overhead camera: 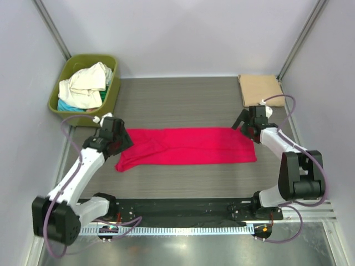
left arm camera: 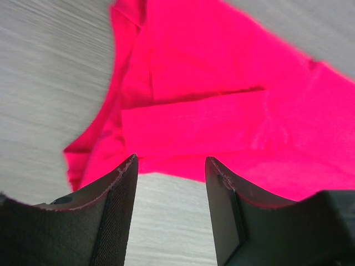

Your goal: Fold and stack the t-shirts

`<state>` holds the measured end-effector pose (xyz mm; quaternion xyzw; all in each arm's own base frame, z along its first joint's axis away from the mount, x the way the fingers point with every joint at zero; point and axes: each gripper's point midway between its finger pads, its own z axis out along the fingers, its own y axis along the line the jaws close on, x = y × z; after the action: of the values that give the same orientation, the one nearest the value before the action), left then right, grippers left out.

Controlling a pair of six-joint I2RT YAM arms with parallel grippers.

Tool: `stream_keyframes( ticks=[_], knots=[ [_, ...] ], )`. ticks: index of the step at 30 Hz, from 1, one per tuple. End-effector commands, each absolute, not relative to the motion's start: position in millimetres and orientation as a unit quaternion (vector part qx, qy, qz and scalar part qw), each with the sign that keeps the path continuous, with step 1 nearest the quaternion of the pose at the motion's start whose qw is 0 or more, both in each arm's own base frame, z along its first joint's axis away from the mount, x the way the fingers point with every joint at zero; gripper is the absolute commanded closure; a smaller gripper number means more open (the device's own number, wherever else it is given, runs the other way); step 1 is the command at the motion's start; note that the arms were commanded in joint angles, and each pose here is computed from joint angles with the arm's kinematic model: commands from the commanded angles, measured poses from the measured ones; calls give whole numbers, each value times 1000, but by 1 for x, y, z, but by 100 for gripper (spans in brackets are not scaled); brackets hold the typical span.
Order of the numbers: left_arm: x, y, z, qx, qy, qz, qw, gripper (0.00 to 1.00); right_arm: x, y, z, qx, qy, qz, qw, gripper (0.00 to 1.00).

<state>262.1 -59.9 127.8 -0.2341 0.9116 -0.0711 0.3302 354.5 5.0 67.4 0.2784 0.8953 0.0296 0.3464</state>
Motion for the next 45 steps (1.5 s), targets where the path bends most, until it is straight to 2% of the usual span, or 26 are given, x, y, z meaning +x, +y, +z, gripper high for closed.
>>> stream_keyframes(
  ticks=[1,5,12,14,19,20,21,22,23,25,27,28,29,30,31,33,36,40,41,43,44,45],
  knots=[
    [282,-81,99,-227,919,-79,312,48,377,44,65,226,907,74,348,4],
    [300,-94,63,-225,931,-80,276,51,370,59,32,213,924,69,309,5],
    [334,-99,7,-215,947,-41,234,53,322,82,-16,211,945,75,240,5],
    [353,-103,-7,-210,952,-28,220,54,310,103,-11,209,943,111,235,6],
    [410,-124,-11,-212,953,-37,212,56,238,200,1,180,939,217,197,6],
    [445,-136,12,-212,946,-59,240,56,223,223,6,168,938,234,194,6],
    [454,-142,-6,-203,952,-54,221,56,213,248,16,153,933,259,198,6],
    [468,-151,-3,-193,954,-56,224,56,173,289,23,88,938,286,177,6],
    [505,-169,33,-179,946,-82,259,57,166,305,30,81,935,290,186,6],
    [543,-209,56,-110,949,-115,273,58,138,348,53,23,932,311,182,5],
    [559,-228,76,-68,948,-116,288,56,139,356,71,13,933,295,206,4],
    [555,-235,67,-44,956,-107,271,54,142,356,83,11,929,298,220,4],
    [573,-249,117,-33,934,-141,326,52,143,349,85,7,933,281,227,4],
    [573,-260,131,-18,927,-173,333,45,159,344,99,4,926,264,271,4],
    [571,-263,176,-9,910,-198,365,41,166,337,113,4,920,256,296,2],
    [565,-260,196,-4,899,-207,385,32,192,313,130,4,915,198,352,0],
    [536,-245,257,6,881,-207,426,18,228,289,150,27,907,173,384,0],
    [480,-194,310,-27,885,-144,443,13,279,281,153,20,907,140,398,0],
    [451,-177,316,-37,890,-128,437,12,295,294,153,-2,909,145,392,1],
    [423,-161,321,-47,887,-122,443,12,325,297,150,-2,911,135,389,0],
    [405,-153,289,-50,904,-105,412,12,336,301,151,-13,911,131,391,0],
    [381,-140,311,-62,890,-110,439,11,357,314,168,-10,902,145,406,0]
  ],
)
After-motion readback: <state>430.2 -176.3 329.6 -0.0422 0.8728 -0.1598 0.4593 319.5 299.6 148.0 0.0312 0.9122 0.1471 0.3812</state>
